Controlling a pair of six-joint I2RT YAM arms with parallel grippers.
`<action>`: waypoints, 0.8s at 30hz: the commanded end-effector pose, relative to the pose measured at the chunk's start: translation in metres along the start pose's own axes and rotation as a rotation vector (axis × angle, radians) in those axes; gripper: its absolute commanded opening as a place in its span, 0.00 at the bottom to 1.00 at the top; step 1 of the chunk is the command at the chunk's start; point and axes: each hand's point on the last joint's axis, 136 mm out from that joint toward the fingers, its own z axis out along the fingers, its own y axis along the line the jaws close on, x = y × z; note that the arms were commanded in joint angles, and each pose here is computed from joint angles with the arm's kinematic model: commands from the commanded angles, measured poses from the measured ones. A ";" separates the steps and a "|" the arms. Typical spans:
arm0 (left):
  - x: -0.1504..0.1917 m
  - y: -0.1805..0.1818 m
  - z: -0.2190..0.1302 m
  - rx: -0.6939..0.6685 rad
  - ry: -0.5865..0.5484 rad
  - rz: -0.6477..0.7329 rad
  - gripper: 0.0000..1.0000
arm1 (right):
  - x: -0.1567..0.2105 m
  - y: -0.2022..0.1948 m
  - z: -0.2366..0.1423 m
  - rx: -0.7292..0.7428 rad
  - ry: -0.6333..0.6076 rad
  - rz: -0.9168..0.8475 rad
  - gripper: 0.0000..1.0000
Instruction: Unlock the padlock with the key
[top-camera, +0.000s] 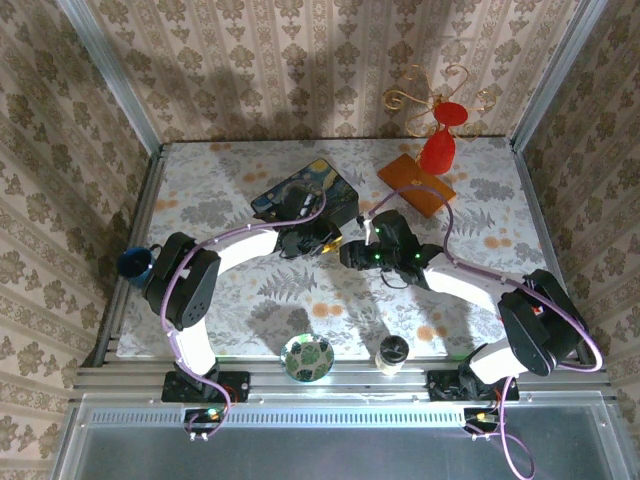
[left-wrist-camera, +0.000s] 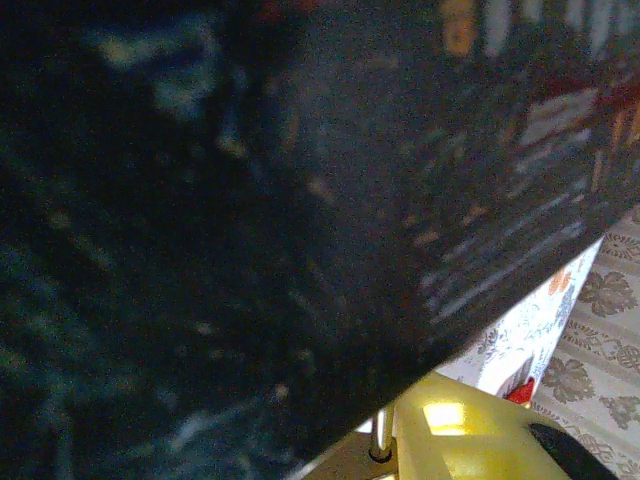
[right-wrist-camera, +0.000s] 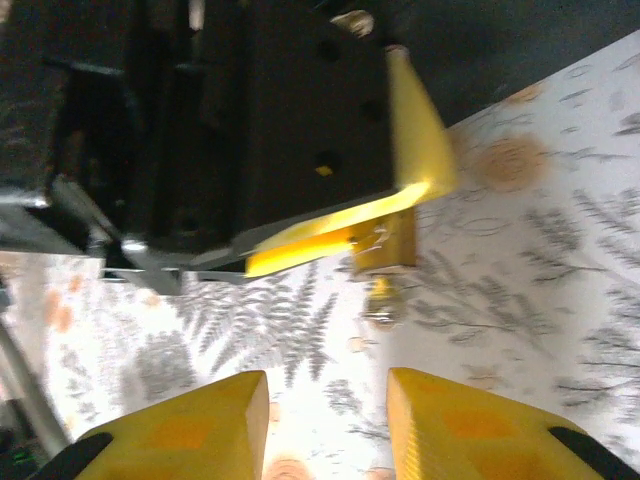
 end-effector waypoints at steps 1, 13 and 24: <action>-0.007 -0.030 -0.011 0.094 -0.014 0.026 0.00 | 0.001 0.012 0.006 -0.078 0.002 0.106 0.36; -0.006 -0.029 -0.008 0.097 -0.010 0.023 0.00 | -0.001 -0.017 0.002 0.077 -0.051 0.125 0.30; -0.005 -0.028 -0.008 0.103 -0.005 0.023 0.00 | -0.007 -0.022 0.017 0.047 -0.062 0.177 0.24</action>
